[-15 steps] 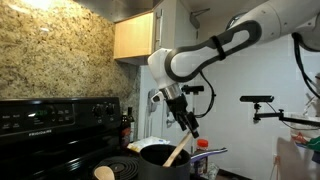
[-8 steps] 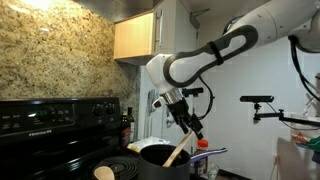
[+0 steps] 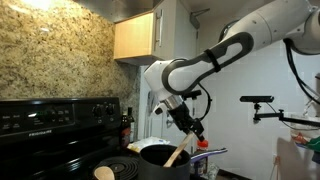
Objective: Pick the two bottles on the stove and place them on the counter, then pick the cooking stick from the pot and place it on the stove
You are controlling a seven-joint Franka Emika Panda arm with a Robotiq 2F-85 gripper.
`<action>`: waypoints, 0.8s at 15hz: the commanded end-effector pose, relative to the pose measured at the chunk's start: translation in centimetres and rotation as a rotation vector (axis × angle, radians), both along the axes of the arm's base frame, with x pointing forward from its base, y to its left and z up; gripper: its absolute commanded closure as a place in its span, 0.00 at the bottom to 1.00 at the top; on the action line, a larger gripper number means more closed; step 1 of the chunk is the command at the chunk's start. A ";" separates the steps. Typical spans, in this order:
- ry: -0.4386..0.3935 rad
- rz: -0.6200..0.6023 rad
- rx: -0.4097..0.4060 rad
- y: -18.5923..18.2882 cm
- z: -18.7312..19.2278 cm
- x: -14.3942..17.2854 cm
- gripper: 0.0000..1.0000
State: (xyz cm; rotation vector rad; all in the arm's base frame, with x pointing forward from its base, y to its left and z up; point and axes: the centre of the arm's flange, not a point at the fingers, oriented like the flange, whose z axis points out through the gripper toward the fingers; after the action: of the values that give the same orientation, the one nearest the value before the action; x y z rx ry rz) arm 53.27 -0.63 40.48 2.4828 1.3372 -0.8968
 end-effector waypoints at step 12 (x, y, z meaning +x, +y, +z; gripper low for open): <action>0.008 0.056 0.038 -0.5 1.6 0.4 0.86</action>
State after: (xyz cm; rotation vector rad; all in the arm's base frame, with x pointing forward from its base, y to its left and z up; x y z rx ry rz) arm 53.39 -0.68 40.64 2.4570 1.4142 -0.9033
